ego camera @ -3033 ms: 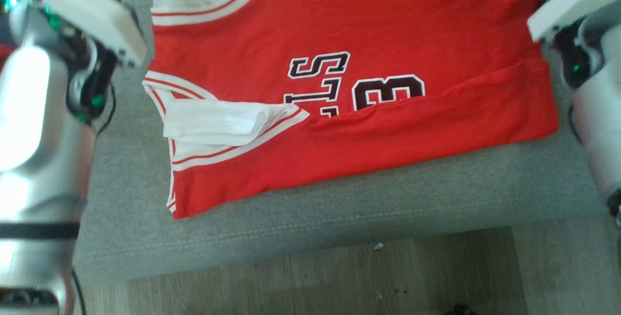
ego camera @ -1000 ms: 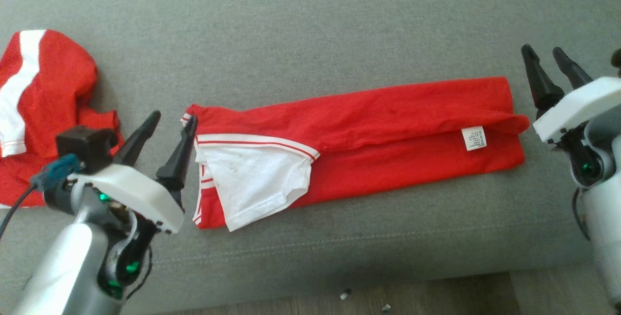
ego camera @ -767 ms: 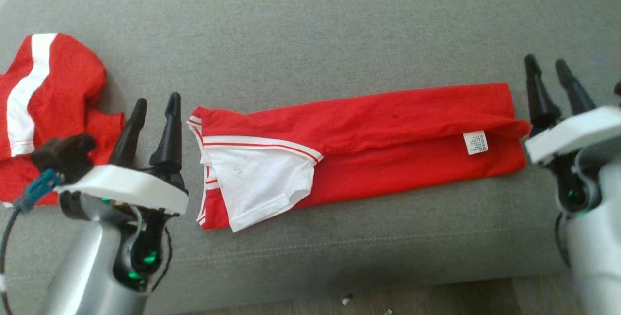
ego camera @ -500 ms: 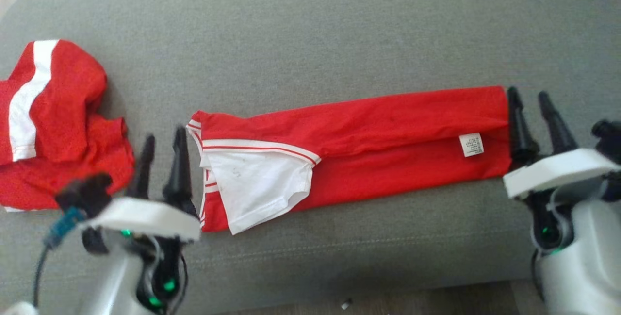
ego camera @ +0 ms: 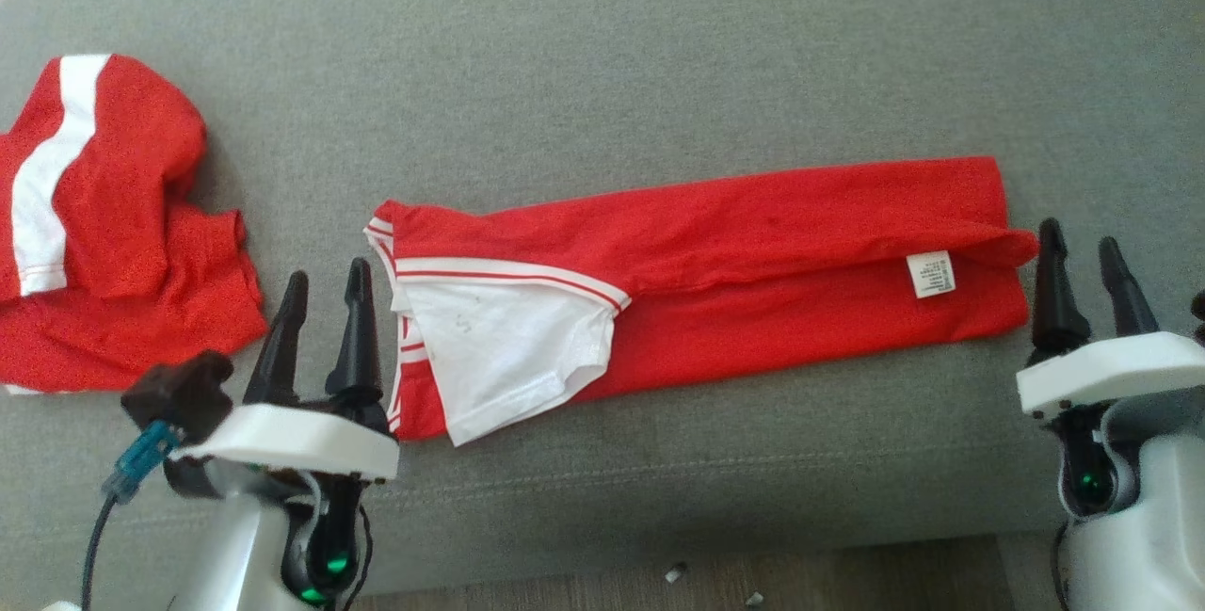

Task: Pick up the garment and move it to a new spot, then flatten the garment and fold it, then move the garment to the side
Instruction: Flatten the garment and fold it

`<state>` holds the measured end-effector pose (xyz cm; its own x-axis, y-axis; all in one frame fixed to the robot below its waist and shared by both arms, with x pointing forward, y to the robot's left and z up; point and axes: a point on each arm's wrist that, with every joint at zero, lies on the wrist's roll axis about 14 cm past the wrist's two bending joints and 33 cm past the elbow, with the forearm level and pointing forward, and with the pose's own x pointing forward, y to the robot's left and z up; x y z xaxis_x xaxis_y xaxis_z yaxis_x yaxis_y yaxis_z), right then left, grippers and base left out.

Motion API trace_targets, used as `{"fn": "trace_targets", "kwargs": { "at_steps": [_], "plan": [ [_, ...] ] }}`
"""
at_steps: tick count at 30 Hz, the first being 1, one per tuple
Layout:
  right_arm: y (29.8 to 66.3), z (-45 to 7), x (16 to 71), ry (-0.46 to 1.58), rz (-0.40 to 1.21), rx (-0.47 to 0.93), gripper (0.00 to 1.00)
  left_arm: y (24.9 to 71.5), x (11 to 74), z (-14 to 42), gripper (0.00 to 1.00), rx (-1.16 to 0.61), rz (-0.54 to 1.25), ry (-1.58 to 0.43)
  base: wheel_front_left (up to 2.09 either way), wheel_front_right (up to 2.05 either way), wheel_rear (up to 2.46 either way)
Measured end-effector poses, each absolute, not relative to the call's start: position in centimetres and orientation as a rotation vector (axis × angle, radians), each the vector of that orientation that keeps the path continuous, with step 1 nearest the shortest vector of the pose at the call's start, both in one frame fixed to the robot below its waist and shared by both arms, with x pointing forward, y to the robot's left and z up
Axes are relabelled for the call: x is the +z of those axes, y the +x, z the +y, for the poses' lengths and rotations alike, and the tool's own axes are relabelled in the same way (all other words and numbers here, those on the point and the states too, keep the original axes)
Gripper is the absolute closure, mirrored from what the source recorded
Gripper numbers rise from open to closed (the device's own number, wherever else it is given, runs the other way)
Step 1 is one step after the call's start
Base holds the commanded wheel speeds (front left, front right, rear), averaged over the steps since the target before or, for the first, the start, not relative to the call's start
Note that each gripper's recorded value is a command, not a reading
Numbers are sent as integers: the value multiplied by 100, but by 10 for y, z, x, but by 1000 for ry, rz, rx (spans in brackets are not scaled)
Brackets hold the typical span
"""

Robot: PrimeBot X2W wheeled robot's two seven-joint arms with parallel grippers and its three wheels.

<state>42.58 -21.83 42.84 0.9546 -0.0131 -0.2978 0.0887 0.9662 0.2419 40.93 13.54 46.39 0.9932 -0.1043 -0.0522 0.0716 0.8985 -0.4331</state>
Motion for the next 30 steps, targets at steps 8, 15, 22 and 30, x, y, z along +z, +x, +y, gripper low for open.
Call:
{"fn": "trace_targets", "kwargs": {
  "at_steps": [8, 15, 22, 30],
  "plan": [
    [450, -227, 405, 296, 385, -126, 0, 417, 462, 132, 0, -113, 67, -400, 0, 0, 0],
    [450, -225, 371, 268, 502, -143, 0, 415, 452, 141, 0, -89, 89, -398, 0, 0, 0],
    [450, -221, 349, 242, 595, -143, 0, 419, 453, 148, 0, -70, 79, -392, 0, 0, 0],
    [450, -214, 345, 231, 626, -121, 100, 421, 455, 149, 0, -72, 72, -379, 0, 0, 0]
  ]
}}
